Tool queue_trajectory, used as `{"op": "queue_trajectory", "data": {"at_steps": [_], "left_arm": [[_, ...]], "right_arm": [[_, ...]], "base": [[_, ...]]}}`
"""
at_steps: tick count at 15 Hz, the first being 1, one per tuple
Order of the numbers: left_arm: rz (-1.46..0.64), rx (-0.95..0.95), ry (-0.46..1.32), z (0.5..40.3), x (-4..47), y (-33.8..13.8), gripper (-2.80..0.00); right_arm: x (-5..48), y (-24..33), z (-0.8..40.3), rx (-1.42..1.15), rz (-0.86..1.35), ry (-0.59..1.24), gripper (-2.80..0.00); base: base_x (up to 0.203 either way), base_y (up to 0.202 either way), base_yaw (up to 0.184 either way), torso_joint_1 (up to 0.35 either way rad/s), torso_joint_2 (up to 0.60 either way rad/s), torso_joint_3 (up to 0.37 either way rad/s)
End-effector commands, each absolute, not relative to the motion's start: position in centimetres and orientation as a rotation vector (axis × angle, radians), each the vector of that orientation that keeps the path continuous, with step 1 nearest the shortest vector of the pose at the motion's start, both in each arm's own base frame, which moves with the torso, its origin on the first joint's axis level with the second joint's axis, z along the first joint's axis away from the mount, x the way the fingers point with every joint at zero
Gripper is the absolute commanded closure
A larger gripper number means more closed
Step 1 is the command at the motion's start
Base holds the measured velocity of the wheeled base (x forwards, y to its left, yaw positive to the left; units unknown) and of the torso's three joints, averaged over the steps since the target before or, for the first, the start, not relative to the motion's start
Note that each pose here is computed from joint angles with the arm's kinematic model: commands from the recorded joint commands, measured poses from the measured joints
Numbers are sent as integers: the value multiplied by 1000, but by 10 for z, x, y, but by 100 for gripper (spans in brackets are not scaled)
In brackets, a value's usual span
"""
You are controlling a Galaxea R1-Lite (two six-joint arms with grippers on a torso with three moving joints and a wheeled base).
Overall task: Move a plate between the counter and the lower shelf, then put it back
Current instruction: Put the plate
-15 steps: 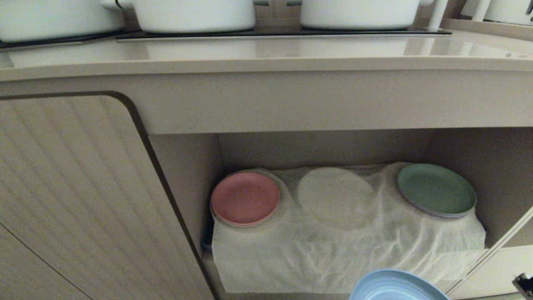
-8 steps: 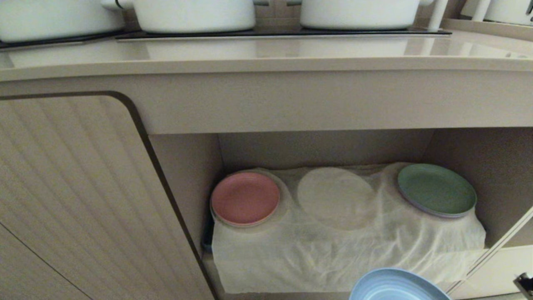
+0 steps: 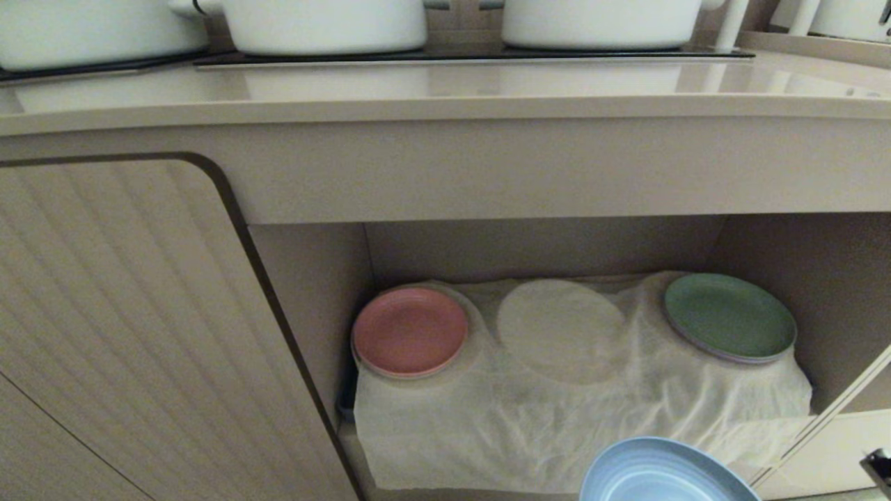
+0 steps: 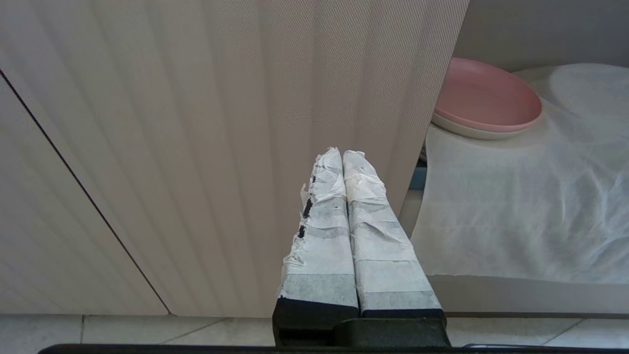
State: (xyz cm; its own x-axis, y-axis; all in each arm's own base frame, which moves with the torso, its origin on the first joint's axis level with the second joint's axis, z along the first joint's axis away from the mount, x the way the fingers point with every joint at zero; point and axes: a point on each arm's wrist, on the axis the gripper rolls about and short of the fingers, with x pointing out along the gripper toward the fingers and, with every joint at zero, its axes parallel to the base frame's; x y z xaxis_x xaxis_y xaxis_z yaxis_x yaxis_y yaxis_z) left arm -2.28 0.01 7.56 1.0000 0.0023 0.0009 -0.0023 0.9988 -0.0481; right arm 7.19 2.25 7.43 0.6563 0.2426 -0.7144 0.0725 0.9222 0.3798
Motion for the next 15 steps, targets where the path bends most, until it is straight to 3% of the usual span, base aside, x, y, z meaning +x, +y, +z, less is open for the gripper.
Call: {"op": "queue_trajectory", "data": {"at_steps": [1, 15], "left_arm": [[3, -49, -2, 76, -23, 0, 0], [3, -49, -2, 76, -23, 0, 0]], "right_arm": [[71, 22, 72, 396, 96, 868, 0], [73, 23, 73, 397, 99, 859, 0]], "base": [[0, 0, 0, 0, 0, 0], [0, 0, 0, 0, 0, 0]]}}
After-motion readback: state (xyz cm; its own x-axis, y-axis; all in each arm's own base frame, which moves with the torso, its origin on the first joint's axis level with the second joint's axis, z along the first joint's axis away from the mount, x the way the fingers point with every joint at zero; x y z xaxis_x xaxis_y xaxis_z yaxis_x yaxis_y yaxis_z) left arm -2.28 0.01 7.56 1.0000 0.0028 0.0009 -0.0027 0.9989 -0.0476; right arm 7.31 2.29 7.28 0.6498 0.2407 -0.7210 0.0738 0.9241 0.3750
